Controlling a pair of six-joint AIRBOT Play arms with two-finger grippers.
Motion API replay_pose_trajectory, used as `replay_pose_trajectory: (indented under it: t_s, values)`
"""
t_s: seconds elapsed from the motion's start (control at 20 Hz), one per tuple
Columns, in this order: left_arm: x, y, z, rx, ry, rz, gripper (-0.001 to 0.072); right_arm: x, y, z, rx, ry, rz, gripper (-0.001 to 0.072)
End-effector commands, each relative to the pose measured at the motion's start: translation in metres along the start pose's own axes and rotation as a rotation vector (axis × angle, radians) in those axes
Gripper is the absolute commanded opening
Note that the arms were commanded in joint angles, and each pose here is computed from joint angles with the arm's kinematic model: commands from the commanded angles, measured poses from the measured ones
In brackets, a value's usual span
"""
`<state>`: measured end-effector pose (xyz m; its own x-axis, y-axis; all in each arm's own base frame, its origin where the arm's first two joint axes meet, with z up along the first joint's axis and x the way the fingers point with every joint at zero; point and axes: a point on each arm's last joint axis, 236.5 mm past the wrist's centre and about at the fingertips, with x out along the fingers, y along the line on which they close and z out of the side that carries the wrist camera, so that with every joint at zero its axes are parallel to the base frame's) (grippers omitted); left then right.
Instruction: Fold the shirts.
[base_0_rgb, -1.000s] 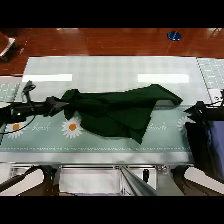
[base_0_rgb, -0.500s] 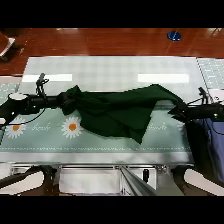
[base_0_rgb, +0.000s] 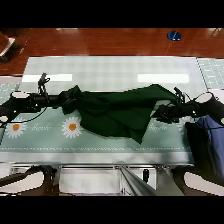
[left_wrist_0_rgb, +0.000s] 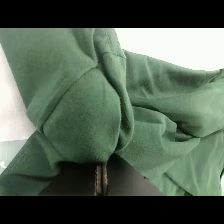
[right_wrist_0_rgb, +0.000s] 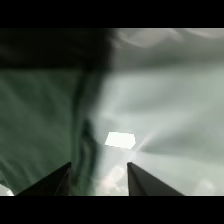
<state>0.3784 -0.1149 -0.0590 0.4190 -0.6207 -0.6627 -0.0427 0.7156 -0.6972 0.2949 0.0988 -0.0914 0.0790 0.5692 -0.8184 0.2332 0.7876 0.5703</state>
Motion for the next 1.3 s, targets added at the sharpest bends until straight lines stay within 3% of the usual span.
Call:
replay_pose_trajectory:
  t_s: [0.0,0.65,0.7,0.8,0.85,1.05,1.25]
  values:
    - [0.000,-0.001,-0.002,-0.002,0.007,-0.004,0.0014,0.009,0.021,0.013,-0.021,-0.015,0.029,0.0408]
    - [0.000,-0.001,-0.002,-0.001,0.008,-0.005,0.0014,0.027,0.036,0.040,0.028,0.000,0.095,0.0405]
    - [0.000,-0.001,-0.002,-0.002,0.008,-0.005,0.0014,0.029,0.037,0.042,0.036,0.002,0.105,0.0345]
    - [0.000,-0.002,-0.002,-0.002,0.008,-0.005,0.0014,0.031,0.045,0.046,0.019,0.007,0.145,0.0076]
    - [0.000,-0.002,-0.003,-0.002,0.012,-0.008,0.0014,0.029,0.054,0.049,-0.012,0.001,0.181,0.0020]
    - [-0.029,-0.047,0.036,0.031,-0.040,-0.125,0.0014,-0.029,0.117,0.086,-0.205,-0.060,0.256,0.0019]
    - [-0.168,-0.180,0.145,0.233,-0.442,-0.342,0.0014,-0.196,0.223,0.142,-0.531,-0.457,0.184,0.0019]
